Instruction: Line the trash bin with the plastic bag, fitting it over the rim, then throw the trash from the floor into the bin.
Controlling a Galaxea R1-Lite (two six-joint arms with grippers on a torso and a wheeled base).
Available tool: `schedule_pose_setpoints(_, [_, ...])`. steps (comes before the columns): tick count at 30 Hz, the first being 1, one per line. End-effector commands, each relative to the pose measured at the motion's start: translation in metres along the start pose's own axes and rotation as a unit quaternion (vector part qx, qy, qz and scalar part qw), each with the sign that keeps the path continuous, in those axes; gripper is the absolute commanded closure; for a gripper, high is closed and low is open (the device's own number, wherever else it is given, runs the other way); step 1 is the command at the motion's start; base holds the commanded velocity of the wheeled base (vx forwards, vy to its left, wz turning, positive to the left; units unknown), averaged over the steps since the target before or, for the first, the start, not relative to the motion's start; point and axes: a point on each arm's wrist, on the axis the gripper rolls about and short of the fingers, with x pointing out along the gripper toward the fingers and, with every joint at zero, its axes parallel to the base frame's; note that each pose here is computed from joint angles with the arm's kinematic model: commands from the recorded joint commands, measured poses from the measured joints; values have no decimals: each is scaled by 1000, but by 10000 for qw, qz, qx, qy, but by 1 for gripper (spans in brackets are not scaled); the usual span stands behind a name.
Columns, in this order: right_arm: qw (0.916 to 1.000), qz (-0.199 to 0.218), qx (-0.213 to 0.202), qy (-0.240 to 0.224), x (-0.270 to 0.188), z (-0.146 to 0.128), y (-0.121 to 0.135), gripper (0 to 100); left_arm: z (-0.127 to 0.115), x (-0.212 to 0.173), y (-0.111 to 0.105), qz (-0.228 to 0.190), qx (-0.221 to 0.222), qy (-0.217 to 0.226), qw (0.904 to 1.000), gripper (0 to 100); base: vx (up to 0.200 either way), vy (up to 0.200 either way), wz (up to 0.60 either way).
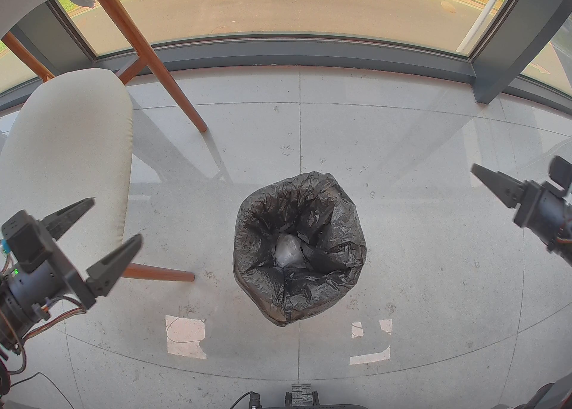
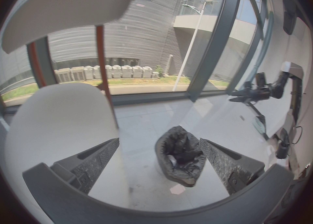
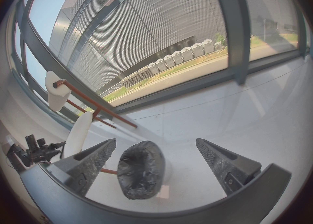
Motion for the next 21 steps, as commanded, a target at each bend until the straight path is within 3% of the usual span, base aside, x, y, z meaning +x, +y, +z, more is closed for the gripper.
schedule_pose_setpoints(1, [9891,-964,-788,-783,-117,-48,-7,0,-19,-87,-6,1755,-139,-756,9815,0,0,0,0])
schedule_pose_setpoints(5, [9841,-987,-1266,-764,-146,-81,-5,0,-34,-112,-15,2178,-199,-922,9714,0,0,0,0])
schedule_pose_setpoints(9, [9796,-1032,-1640,-537,-182,-134,-7,0,-70,-149,-33,2327,-168,-753,9695,0,0,0,0])
schedule_pose_setpoints(11, [9761,-1303,-1713,-289,-185,-138,-8,0,-90,-152,-36,2374,-191,-182,9711,0,0,0,0])
schedule_pose_setpoints(12, [9749,-1393,-1710,-301,-186,-137,-8,0,-92,-152,-36,2393,-204,-105,9707,0,0,0,0])
schedule_pose_setpoints(13, [9693,-1828,-1628,-247,-183,-140,-12,0,-94,-152,-34,2700,-258,-25,9625,0,0,0,0])
schedule_pose_setpoints(14, [9676,-1950,-1575,-298,-183,-140,-13,0,-96,-153,-34,2860,-363,22,9575,0,0,0,0])
schedule_pose_setpoints(17, [9690,-1888,-1565,-307,-184,-140,-13,0,-98,-152,-35,2637,-703,79,9620,0,0,0,0])
schedule_pose_setpoints(19, [9691,-1879,-1567,-314,-184,-140,-12,0,-98,-152,-35,2533,-643,118,9652,0,0,0,0])
schedule_pose_setpoints(21, [9700,-1876,-1509,-333,-184,-140,-13,0,-98,-153,-34,2752,-434,148,9603,0,0,0,0])
